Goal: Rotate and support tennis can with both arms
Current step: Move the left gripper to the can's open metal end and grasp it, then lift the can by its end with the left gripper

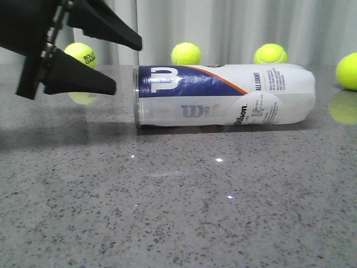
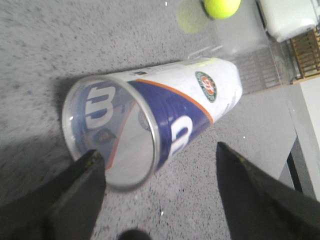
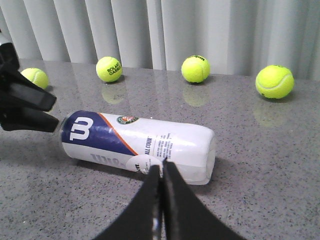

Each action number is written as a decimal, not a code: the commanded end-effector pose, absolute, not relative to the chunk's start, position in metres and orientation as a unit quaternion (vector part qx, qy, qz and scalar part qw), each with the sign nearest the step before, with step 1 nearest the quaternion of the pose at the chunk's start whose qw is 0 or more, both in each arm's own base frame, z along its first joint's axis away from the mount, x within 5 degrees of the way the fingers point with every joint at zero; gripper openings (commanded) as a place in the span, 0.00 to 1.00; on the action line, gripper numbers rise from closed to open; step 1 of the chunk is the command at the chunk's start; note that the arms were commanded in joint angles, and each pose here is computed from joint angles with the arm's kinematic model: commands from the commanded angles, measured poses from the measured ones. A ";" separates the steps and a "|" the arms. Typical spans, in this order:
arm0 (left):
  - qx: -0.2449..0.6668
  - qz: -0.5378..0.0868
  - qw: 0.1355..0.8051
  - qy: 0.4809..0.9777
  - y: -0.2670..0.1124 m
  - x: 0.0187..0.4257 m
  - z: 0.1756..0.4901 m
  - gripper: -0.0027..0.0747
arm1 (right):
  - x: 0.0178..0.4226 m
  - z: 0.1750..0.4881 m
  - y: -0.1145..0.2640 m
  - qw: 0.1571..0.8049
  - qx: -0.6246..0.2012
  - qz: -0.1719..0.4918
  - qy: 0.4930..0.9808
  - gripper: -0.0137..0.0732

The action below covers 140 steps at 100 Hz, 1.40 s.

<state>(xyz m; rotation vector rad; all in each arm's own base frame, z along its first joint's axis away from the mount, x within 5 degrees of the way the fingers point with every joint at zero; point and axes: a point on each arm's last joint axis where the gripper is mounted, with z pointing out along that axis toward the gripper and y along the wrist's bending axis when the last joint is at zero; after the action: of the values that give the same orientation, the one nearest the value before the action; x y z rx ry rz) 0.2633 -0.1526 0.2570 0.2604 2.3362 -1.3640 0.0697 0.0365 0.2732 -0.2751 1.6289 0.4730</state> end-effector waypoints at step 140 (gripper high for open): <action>0.190 -0.652 0.246 0.692 -0.205 0.272 0.313 0.01 | 0.070 0.289 0.035 0.687 -0.109 0.212 0.686 0.09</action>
<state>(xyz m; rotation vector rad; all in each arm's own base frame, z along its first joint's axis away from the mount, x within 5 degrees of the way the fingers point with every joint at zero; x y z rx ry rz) 0.2850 -0.2076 0.2674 0.4558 2.0724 -1.7431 0.0697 0.0365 0.2732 -0.2751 1.6289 0.4730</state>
